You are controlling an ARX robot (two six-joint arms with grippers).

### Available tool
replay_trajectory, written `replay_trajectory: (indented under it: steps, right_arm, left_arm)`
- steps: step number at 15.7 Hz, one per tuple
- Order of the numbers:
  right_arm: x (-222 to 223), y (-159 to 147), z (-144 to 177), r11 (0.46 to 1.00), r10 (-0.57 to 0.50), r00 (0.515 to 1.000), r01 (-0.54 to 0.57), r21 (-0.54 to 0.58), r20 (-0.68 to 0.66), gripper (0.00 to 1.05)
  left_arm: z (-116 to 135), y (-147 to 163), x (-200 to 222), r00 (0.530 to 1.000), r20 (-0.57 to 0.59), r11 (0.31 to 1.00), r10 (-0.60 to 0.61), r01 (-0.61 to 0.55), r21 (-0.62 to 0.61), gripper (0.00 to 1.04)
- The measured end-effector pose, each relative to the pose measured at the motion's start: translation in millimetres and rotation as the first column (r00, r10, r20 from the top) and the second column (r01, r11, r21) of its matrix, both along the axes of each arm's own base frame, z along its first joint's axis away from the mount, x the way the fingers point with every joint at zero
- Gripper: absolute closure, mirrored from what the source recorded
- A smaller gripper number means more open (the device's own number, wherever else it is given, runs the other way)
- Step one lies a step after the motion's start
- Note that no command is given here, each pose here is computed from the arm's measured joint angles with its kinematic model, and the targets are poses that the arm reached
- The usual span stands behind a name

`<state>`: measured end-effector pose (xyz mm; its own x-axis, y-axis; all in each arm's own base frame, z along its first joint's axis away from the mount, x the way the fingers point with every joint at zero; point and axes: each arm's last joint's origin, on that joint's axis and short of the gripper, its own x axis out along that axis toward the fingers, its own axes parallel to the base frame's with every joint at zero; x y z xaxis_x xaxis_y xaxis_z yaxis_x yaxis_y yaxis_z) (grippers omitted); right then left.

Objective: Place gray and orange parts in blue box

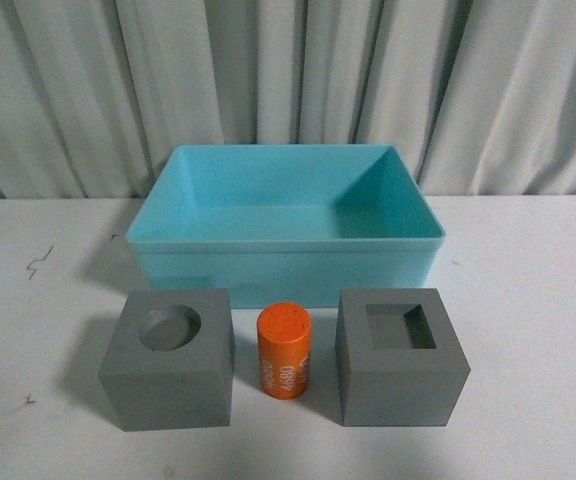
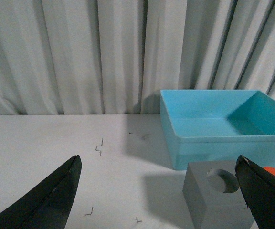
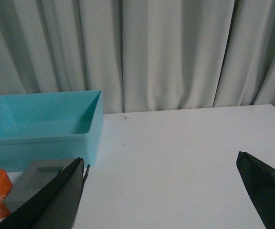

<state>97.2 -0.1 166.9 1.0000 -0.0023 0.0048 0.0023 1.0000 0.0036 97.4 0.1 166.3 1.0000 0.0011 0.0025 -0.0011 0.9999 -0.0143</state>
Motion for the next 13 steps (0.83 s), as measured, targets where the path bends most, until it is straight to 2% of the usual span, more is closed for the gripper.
replay_trajectory:
  steps: [13]
  right_arm:
    - [0.0,0.0,0.0,1.000,0.000,1.000,0.000,0.000,0.000,0.06]
  left_arm:
    - [0.0,0.0,0.0,1.000,0.000,1.000,0.000,0.000,0.000,0.07]
